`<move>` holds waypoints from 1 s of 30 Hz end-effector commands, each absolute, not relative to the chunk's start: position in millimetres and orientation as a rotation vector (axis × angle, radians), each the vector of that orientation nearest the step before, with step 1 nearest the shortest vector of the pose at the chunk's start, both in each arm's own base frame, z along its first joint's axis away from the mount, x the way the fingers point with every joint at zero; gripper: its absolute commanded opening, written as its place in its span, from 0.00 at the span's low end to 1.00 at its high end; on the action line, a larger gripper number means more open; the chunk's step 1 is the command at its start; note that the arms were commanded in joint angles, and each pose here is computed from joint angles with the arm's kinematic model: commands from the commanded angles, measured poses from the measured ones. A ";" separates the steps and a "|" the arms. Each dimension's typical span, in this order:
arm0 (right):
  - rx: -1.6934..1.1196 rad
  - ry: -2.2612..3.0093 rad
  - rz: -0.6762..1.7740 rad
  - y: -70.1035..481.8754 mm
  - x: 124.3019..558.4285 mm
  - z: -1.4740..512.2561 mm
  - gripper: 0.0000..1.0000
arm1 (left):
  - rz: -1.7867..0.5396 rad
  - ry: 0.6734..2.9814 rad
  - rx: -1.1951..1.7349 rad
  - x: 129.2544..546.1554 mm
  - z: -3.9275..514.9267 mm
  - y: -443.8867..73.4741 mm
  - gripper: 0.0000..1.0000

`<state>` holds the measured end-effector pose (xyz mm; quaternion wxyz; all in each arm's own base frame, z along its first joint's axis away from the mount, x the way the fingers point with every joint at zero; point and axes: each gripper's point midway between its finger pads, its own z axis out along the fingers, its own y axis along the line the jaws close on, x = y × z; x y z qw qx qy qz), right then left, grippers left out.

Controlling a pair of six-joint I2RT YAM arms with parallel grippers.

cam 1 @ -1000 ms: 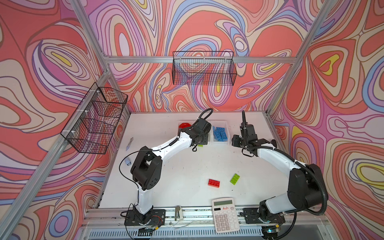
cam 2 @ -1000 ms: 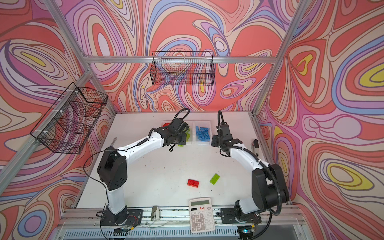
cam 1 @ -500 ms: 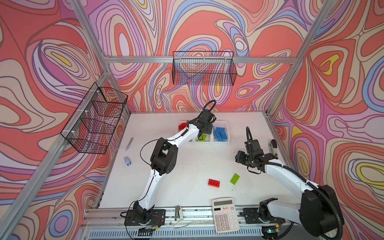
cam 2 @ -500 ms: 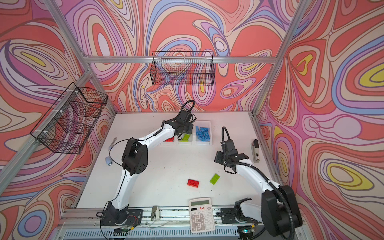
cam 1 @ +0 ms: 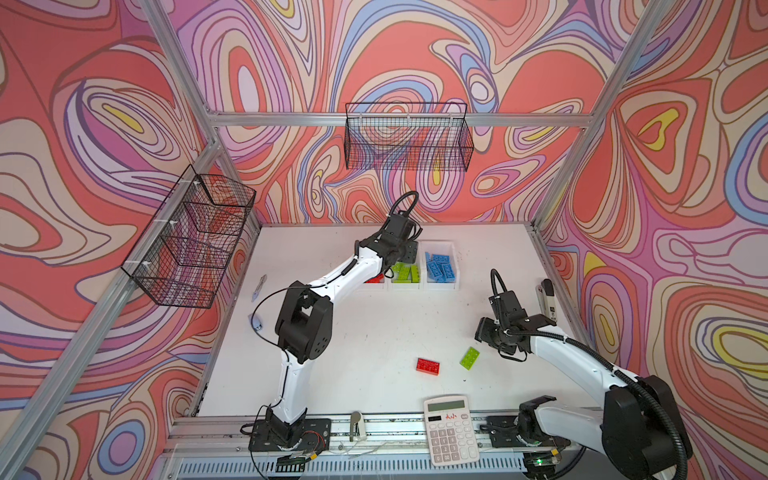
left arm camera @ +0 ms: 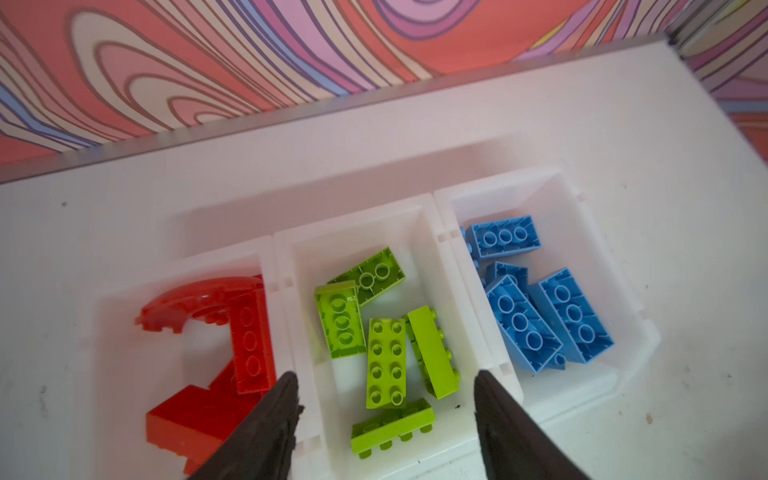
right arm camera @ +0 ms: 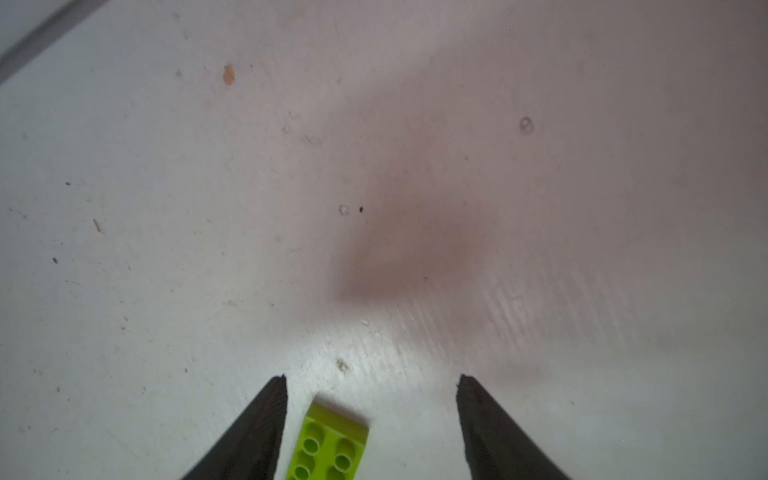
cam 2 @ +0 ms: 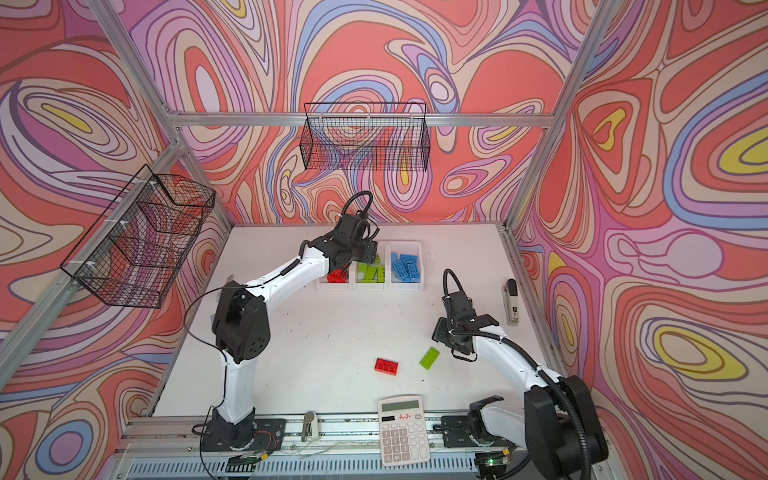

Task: Sort the legos into containers by color
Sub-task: 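Carry the lime-green brick to the green compartment while the right gripper lowers to another, then close the right gripper on the lime-green brick while the left gripper withdraws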

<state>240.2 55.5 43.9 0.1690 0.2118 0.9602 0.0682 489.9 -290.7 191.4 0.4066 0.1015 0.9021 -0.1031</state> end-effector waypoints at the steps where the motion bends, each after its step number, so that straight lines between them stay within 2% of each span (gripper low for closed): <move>1: 0.691 2.757 0.212 54.3 224.0 40.0 0.69 | -0.266 2.216 0.176 487.3 211.7 -264.2 0.68; 8: 0.761 2.772 0.275 62.6 211.3 36.1 0.69 | -0.232 2.284 0.114 459.6 182.5 -229.6 0.67; 18: 0.712 2.814 0.231 98.3 203.7 30.6 0.69 | -0.229 2.380 0.048 421.1 144.4 -202.9 0.66; 23: 0.721 2.833 0.171 100.6 200.9 26.3 0.68 | -0.236 2.366 0.038 412.2 143.9 -195.6 0.65; 30: 0.728 2.836 0.135 107.7 207.0 24.0 0.58 | -0.246 2.373 0.015 403.0 139.4 -185.4 0.65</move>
